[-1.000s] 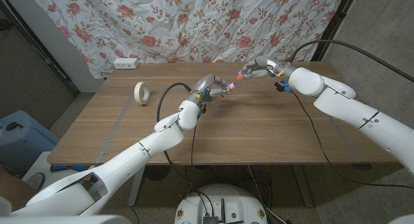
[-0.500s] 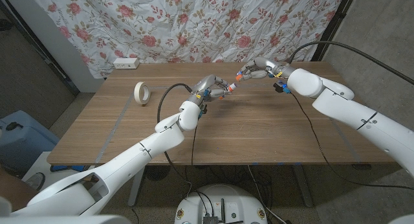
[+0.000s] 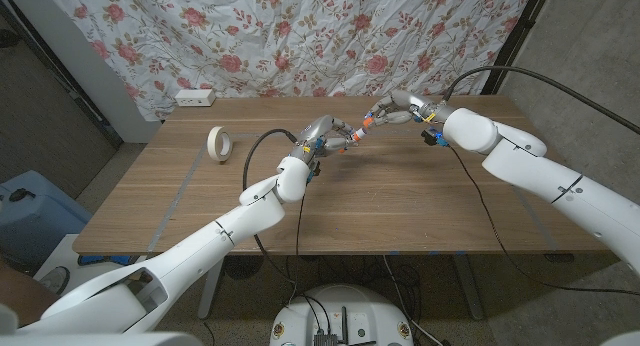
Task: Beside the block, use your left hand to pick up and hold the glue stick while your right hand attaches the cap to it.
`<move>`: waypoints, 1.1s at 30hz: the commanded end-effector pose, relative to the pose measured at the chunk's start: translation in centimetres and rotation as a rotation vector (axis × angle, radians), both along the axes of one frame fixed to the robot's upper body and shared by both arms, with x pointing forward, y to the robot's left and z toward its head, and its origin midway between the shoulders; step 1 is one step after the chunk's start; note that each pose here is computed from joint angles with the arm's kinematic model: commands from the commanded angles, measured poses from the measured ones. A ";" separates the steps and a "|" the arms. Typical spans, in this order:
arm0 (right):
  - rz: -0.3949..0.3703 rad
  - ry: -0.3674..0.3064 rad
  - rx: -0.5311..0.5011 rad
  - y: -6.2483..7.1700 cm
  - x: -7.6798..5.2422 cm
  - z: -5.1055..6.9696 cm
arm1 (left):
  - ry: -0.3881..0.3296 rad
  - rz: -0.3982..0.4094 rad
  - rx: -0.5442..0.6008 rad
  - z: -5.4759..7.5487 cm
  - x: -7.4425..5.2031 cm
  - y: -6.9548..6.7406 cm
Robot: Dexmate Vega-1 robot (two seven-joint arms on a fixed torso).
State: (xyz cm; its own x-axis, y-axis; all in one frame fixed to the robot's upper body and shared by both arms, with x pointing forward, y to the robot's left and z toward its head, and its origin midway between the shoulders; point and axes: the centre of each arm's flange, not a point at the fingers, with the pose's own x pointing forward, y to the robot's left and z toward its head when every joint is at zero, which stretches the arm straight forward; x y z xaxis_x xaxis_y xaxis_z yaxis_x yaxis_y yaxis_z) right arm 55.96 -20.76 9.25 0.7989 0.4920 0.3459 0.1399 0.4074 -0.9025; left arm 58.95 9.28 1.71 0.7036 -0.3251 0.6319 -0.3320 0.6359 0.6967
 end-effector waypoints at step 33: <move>-0.008 0.000 -0.011 0.1 -0.5 -0.9 | -0.013 0.011 -0.002 -0.2 -0.9 0.4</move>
State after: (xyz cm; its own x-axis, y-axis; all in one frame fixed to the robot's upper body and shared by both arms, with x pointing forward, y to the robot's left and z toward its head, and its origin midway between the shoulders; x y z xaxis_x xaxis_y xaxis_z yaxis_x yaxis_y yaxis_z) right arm 55.52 -20.73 8.26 0.8062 0.4863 0.3370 0.1378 0.3995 -0.9063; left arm 57.95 9.65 1.33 0.7029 -0.3142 0.6382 -0.3445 0.6346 0.6918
